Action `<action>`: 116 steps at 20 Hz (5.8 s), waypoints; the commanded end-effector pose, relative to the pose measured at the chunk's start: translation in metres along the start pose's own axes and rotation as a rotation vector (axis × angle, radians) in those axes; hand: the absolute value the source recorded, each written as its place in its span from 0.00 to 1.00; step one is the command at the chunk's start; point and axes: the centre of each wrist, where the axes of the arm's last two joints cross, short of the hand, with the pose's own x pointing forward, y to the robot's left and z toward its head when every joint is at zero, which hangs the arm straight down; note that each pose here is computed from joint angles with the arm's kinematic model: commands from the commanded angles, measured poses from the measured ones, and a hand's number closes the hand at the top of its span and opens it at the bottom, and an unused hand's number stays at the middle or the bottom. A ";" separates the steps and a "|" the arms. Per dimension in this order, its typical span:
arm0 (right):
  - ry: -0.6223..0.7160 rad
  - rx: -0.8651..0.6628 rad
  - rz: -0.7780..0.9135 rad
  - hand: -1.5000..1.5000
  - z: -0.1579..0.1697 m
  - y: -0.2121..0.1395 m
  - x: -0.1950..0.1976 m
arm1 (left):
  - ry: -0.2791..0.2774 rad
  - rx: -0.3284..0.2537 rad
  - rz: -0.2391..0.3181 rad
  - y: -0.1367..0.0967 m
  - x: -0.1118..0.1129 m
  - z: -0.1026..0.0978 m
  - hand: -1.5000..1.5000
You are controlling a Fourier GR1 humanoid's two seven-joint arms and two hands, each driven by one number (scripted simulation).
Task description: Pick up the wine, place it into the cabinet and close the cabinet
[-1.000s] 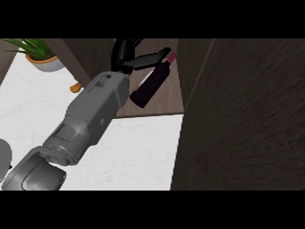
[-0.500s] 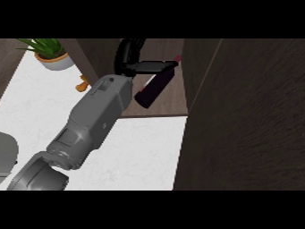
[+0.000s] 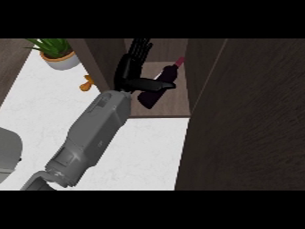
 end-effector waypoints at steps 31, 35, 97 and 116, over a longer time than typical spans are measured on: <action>-0.014 0.200 -0.075 0.00 0.006 -0.005 0.047 | 0.011 0.030 0.167 0.056 0.021 0.219 0.00; 0.056 0.410 -0.095 0.00 0.012 0.000 0.042 | -0.053 0.076 0.098 0.074 0.031 0.199 0.00; 0.064 0.485 -0.181 1.00 -0.248 0.162 0.017 | -0.084 0.110 0.020 0.229 0.138 0.251 0.00; 0.122 0.379 -0.120 1.00 -0.303 0.092 -0.071 | -0.071 0.104 0.033 0.249 0.116 0.267 0.00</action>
